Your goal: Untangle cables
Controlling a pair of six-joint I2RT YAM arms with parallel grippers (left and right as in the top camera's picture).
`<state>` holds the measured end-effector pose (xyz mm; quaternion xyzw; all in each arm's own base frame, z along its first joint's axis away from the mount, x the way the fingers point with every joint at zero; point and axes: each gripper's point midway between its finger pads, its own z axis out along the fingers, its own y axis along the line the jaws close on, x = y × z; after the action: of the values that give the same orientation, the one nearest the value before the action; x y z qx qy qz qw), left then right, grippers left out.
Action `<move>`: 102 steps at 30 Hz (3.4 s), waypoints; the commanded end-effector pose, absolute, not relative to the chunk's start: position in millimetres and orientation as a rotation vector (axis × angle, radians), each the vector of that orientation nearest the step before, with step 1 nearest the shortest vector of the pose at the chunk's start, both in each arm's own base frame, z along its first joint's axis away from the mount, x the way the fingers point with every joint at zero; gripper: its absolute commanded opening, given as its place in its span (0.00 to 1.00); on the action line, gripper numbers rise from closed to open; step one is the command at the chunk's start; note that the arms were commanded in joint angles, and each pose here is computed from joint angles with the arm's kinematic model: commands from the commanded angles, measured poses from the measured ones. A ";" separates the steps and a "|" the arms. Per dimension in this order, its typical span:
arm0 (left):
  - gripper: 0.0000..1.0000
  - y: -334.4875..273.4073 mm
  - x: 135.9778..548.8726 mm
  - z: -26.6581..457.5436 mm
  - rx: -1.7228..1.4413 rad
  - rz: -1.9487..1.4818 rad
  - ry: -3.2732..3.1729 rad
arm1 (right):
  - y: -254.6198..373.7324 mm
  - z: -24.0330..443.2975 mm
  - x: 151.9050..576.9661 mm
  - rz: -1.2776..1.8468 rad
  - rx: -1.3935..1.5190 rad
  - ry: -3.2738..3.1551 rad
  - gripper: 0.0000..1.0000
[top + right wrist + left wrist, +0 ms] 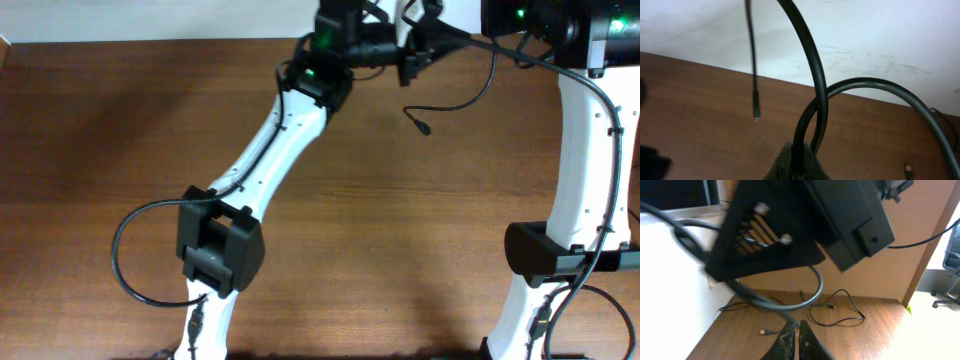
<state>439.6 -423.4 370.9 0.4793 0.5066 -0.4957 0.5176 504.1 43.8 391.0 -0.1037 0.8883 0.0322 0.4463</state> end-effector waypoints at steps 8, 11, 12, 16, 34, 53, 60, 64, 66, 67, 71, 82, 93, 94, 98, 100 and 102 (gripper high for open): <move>0.05 -463.8 454.1 326.3 1.077 -1.226 1.220 | 51.2 429.0 479.8 0.125 -0.266 2.118 0.04; 0.06 -464.1 454.2 332.7 1.061 -1.226 1.197 | 52.7 436.3 470.0 0.137 -0.272 2.110 0.04; 0.06 -463.8 452.6 336.8 1.059 -1.235 1.181 | 52.8 436.3 469.0 0.138 -0.273 2.112 0.04; 0.08 -460.3 442.0 359.6 1.048 -1.292 1.090 | 53.8 433.3 467.5 0.146 -0.278 2.124 0.04; 0.10 -440.6 427.8 391.9 1.015 -1.446 1.011 | 42.9 417.1 482.2 0.071 -0.247 2.160 0.04; 0.21 -460.5 420.0 389.5 0.999 -1.433 1.018 | 62.8 413.9 475.7 0.173 -0.303 2.171 0.04; 0.21 -465.0 430.6 373.5 0.987 -1.415 1.107 | 63.0 421.8 481.2 0.167 -0.303 2.131 0.04; 0.18 -464.3 448.4 361.5 0.913 -1.402 1.217 | 60.5 426.3 484.2 0.147 -0.298 2.111 0.04; 0.21 -464.8 454.8 356.0 0.881 -1.395 1.263 | 60.5 426.3 484.1 0.146 -0.298 2.111 0.04; 0.22 -464.8 456.3 355.0 0.873 -1.392 1.272 | 60.5 426.3 484.1 0.147 -0.298 2.111 0.04; 0.26 -465.3 456.2 356.5 0.869 -1.389 1.265 | 60.5 426.1 484.0 0.147 -0.298 2.112 0.04; 0.35 -451.5 469.5 357.4 0.848 -1.363 1.267 | 63.0 427.0 484.0 0.159 -0.305 2.107 0.04; 0.41 -465.4 458.7 358.5 0.864 -1.355 1.246 | 66.7 426.4 482.4 0.184 -0.318 2.109 0.04; 0.40 -465.8 458.4 358.6 0.865 -1.354 1.245 | 66.7 426.2 482.3 0.185 -0.318 2.109 0.04; 0.36 -465.7 458.9 358.7 0.862 -1.352 1.245 | 66.6 424.3 481.1 0.186 -0.319 2.119 0.04; 0.19 -465.6 459.6 358.7 0.860 -1.347 1.244 | 66.6 423.6 480.6 0.186 -0.319 2.122 0.04; 0.00 -465.5 460.1 358.8 0.860 -1.341 1.242 | 66.6 423.4 480.5 0.186 -0.319 2.123 0.04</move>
<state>460.2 -465.4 352.5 0.3585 0.5276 -0.5704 0.5175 481.2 60.6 422.7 -0.1266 0.8693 0.0653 0.4734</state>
